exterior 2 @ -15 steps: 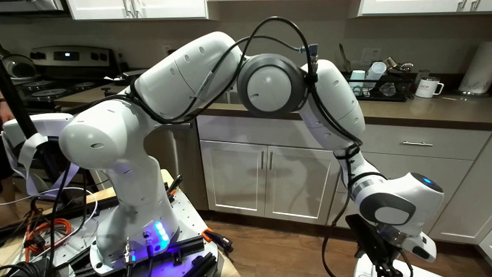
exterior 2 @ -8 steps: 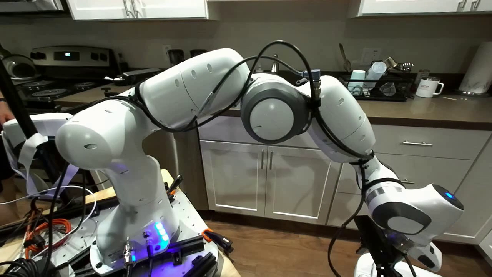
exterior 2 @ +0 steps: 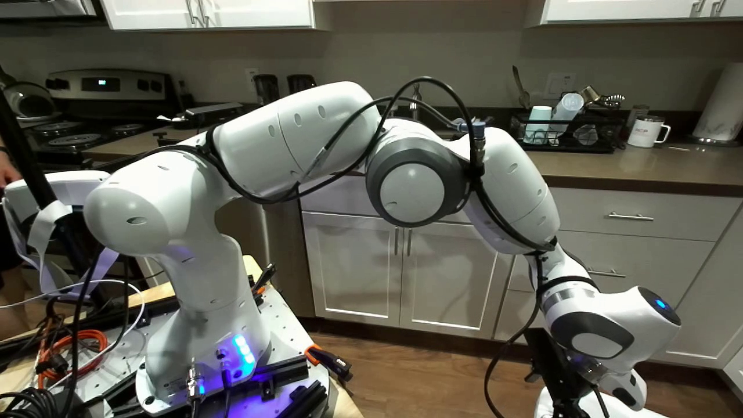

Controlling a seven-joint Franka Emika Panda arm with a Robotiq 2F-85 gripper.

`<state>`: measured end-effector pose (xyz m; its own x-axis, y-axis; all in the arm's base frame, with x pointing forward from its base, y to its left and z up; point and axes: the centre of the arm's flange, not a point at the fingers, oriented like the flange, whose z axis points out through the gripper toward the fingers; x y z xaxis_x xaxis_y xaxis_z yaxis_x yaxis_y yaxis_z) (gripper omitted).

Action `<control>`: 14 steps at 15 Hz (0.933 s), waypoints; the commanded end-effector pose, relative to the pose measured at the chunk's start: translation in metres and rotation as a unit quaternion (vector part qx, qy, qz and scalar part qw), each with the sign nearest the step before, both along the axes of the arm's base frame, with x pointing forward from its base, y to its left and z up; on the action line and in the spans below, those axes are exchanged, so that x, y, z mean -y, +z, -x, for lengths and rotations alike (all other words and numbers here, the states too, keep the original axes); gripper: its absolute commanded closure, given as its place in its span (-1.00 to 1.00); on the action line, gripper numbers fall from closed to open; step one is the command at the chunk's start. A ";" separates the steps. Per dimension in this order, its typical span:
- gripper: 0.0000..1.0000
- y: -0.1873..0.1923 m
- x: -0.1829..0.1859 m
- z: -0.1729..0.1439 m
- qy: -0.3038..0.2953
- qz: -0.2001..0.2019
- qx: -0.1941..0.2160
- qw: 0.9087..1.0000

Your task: Open the white bin

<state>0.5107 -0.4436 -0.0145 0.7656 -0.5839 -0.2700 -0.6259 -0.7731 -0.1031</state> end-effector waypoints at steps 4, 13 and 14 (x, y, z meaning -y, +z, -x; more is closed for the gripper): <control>-1.00 -0.020 -0.008 0.018 0.001 -0.017 0.003 1.000; -1.00 -0.011 -0.060 0.029 0.071 0.060 0.043 0.995; -1.00 0.005 -0.068 0.024 0.076 0.054 0.046 0.995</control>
<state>0.4922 -0.4071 -0.0499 0.8323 -0.5336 -0.1499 -0.5460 -0.8360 -0.0558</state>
